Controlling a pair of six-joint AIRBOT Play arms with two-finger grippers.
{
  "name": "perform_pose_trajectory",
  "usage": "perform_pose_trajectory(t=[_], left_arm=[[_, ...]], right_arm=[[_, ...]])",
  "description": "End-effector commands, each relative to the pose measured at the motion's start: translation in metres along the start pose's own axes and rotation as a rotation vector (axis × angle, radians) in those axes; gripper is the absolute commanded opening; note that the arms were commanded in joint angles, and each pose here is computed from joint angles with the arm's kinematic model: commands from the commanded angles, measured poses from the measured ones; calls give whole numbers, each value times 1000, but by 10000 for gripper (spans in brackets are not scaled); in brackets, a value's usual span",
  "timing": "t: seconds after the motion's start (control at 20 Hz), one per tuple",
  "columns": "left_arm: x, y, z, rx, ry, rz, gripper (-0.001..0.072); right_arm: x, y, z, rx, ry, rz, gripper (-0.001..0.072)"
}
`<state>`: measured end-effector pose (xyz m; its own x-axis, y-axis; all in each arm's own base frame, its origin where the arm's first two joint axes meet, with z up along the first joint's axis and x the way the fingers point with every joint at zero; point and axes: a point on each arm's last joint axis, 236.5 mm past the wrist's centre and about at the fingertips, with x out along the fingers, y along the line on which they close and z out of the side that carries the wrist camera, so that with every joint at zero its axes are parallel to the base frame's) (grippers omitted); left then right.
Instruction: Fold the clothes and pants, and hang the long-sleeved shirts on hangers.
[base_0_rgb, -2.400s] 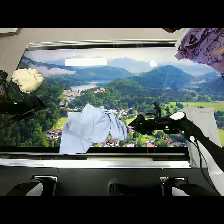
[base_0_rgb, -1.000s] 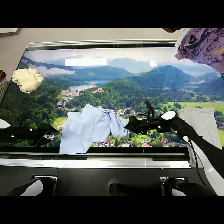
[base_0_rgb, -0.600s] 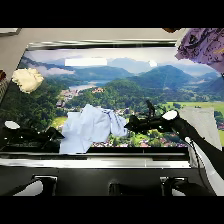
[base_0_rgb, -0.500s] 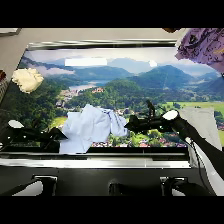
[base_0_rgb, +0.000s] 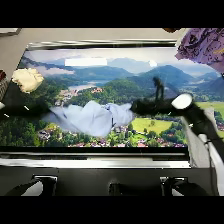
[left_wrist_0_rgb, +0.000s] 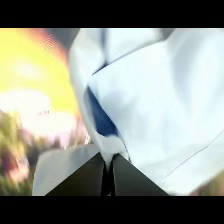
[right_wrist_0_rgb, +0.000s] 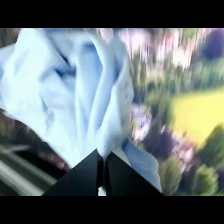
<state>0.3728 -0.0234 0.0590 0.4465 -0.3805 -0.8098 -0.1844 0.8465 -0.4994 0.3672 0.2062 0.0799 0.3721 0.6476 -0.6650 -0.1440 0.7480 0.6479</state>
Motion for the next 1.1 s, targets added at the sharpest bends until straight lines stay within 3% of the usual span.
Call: perform_pose_trajectory(t=[0.0, 0.25, 0.4, 0.6, 0.8, 1.05], left_arm=[[-174, -53, 109, 173, -513, 153, 15], [-388, -109, 117, 225, -1037, 250, 15], [-445, -115, 80, 182, -1169, 253, 15], [-477, -111, 39, 148, -1229, 275, 15], [-427, -97, 51, 122, -1061, 286, 15], [-233, -61, 73, 78, -502, 207, 16]], right_arm=[[-103, 38, 94, -252, -317, -186, 30], [-300, 132, 141, -488, -805, -298, 30], [-386, 166, 113, -552, -992, -311, 30], [-448, 170, 74, -504, -1125, -326, 30], [-400, 135, 82, -371, -944, -365, 31], [-215, 31, 110, -141, -370, -502, 32]])
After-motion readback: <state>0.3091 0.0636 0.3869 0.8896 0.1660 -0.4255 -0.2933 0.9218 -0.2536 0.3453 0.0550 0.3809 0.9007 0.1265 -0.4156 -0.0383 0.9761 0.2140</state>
